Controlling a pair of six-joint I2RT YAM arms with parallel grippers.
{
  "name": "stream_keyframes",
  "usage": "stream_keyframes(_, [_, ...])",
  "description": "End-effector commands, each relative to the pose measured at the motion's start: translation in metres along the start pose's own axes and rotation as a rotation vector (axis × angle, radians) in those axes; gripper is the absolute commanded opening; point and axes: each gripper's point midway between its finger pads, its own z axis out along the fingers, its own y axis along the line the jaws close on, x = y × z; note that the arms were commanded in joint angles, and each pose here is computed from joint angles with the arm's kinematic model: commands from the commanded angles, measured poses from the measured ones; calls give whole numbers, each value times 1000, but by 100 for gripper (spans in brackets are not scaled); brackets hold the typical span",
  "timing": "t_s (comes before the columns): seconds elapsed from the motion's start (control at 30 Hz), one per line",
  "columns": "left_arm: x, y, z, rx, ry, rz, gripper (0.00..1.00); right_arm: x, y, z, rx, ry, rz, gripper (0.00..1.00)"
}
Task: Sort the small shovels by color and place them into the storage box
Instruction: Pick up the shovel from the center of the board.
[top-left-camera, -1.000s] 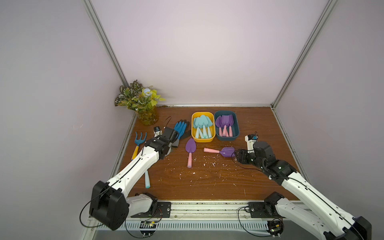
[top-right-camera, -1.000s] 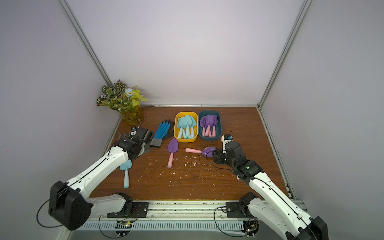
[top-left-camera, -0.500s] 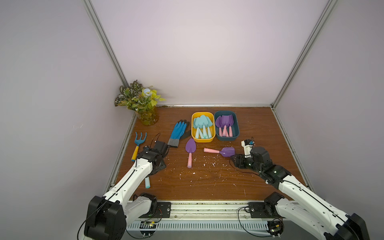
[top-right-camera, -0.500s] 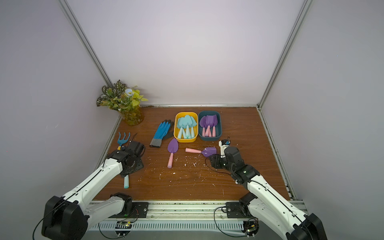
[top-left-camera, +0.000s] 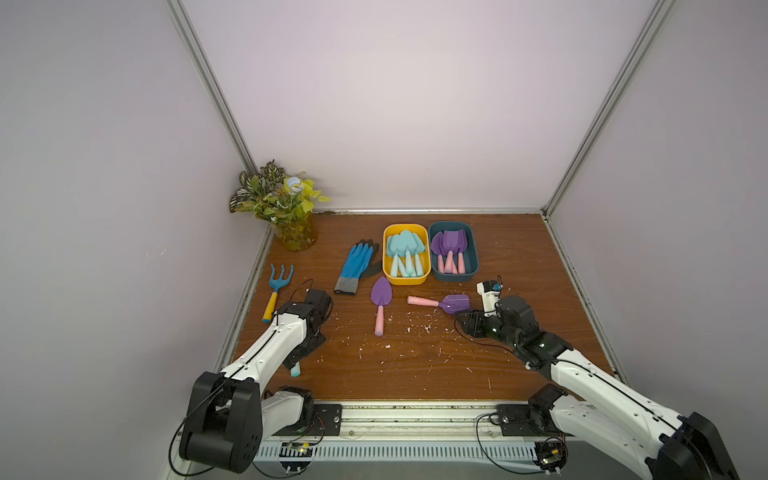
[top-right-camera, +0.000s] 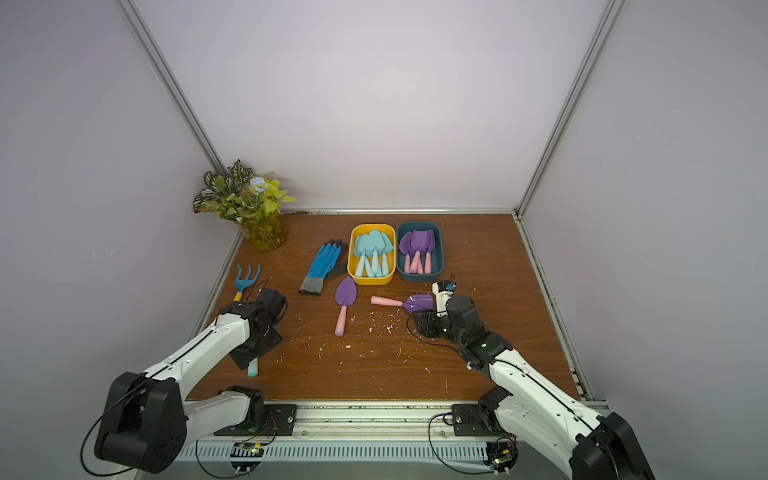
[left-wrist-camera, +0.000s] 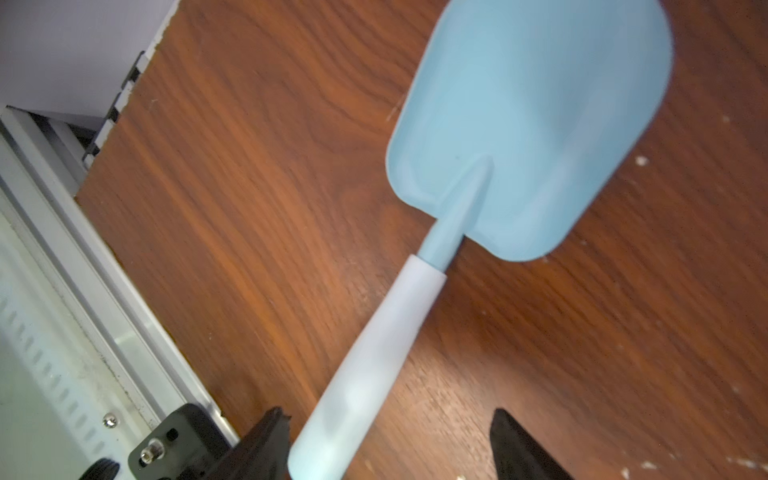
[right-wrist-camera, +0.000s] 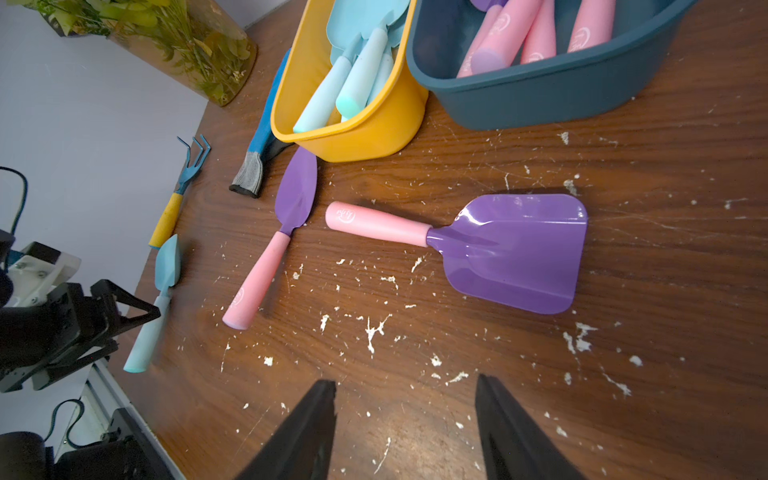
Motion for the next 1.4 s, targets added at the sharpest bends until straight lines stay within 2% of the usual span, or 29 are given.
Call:
stream_keyframes(0.0, [-5, 10, 7, -55, 15, -42, 78, -15, 13, -4, -36, -72, -23, 60])
stream_keyframes(0.3, [3, 3, 21, -60, 70, -15, 71, -14, 12, -4, -30, -78, -25, 61])
stream_keyframes(0.6, [7, -1, 24, -40, 90, -3, 60, -13, 12, 0, -31, -69, -16, 60])
stream_keyframes(0.83, [12, -6, 29, -21, 111, 7, 48, -11, 11, 2, -23, -59, -21, 60])
stream_keyframes(1.17, [15, -10, 31, -4, 126, 15, 36, -9, 9, 5, -19, -48, -18, 60])
stream_keyframes(1.37, [22, -15, 37, 20, 153, 17, 34, -7, 8, 6, -8, -31, -21, 60])
